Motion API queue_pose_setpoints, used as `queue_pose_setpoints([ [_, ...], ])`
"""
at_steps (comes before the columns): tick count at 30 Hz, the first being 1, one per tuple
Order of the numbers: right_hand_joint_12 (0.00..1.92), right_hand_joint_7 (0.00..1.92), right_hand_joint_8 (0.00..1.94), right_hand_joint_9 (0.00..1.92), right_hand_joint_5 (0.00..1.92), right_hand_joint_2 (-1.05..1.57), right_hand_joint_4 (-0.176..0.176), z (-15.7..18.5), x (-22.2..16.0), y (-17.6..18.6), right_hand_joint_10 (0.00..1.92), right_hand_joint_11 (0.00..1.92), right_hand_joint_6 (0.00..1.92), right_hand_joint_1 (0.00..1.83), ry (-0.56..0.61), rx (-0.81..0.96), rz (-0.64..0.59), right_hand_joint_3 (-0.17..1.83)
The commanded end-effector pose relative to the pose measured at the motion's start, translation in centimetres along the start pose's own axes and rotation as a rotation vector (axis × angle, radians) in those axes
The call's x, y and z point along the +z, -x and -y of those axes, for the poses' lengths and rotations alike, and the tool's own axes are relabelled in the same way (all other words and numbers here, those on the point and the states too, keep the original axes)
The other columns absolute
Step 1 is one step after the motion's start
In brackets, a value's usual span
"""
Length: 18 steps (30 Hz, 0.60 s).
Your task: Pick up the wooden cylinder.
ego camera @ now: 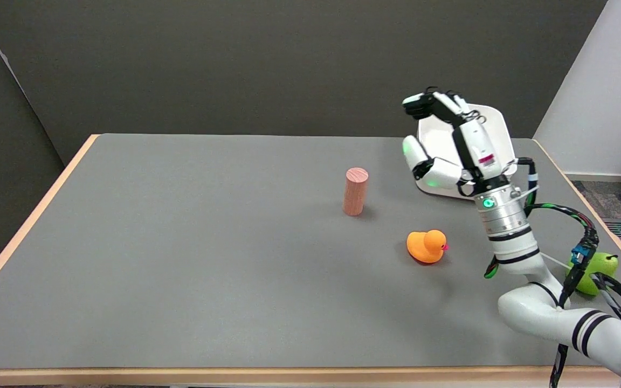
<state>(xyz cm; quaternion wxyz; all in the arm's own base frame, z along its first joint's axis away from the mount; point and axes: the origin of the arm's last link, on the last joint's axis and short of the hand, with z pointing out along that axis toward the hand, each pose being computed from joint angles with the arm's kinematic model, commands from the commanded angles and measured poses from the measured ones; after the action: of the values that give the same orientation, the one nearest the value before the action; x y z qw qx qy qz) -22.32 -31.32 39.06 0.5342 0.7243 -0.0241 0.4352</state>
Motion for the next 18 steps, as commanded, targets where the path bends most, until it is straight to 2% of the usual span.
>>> queue_pose_setpoints([
  [1,1.25,0.52,0.62,0.40,0.36,0.74,-0.032,0.9,-0.8,7.1,1.02,0.09,0.69,0.60,0.081,0.099,0.349,0.86],
  [4,1.23,0.50,0.57,0.37,0.32,0.72,-0.045,0.7,-0.5,8.5,0.99,0.07,0.58,0.58,0.104,0.096,0.394,0.85],
  [6,1.19,0.45,0.57,0.37,0.30,0.69,-0.057,0.3,-0.5,9.2,0.93,0.07,0.59,0.49,0.117,0.070,0.435,0.95],
  [10,1.18,0.42,0.55,0.33,0.29,0.67,-0.070,-0.7,0.5,10.0,0.89,0.07,0.57,0.47,0.129,0.027,0.496,0.95],
  [18,1.17,0.42,0.54,0.32,0.28,0.66,-0.075,-1.5,3.0,8.5,0.88,0.06,0.57,0.45,0.108,0.009,0.436,0.94],
])
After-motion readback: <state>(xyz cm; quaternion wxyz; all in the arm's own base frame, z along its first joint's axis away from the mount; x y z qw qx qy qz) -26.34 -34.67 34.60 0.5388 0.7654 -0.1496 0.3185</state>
